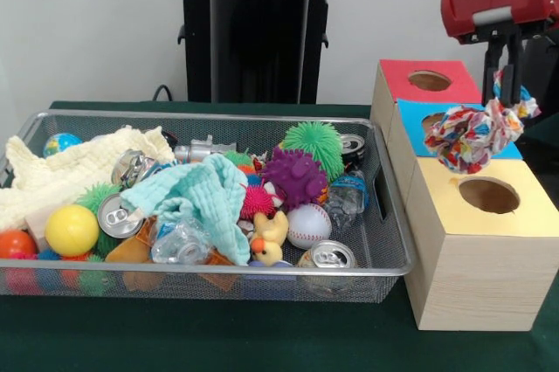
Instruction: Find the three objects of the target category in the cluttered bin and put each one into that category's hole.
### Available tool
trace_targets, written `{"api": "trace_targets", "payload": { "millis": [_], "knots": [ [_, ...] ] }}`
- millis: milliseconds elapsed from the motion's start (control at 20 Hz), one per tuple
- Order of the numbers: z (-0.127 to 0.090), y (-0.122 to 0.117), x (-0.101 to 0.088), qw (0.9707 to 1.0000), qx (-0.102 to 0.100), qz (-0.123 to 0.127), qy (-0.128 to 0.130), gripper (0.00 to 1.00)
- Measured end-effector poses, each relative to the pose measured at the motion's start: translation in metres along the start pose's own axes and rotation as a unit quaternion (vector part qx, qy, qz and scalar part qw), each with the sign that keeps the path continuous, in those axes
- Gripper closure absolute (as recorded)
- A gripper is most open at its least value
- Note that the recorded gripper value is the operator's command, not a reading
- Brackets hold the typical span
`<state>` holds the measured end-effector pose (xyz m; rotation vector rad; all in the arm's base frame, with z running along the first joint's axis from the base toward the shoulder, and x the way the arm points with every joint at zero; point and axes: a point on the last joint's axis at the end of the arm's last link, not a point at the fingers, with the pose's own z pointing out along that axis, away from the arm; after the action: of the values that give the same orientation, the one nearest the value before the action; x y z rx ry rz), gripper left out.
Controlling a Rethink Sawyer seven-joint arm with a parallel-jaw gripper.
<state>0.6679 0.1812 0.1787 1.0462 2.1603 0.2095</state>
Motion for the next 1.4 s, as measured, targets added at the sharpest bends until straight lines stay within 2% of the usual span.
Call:
{"api": "trace_targets", "payload": {
  "millis": [150,350,900,1150,1400],
  "knots": [
    [0.004,-0.004,-0.004,1.0,0.003,0.002,-0.001,1.0],
    [0.007,-0.003,-0.001,1.0,0.002,0.001,0.002,1.0],
    [0.006,-0.002,0.008,0.9997,-0.008,-0.021,0.004,1.0],
    [0.01,-0.001,0.014,0.9992,-0.022,-0.034,-0.003,1.0],
    [0.021,-0.009,0.017,0.9985,-0.029,-0.041,-0.023,1.0]
  ]
}}
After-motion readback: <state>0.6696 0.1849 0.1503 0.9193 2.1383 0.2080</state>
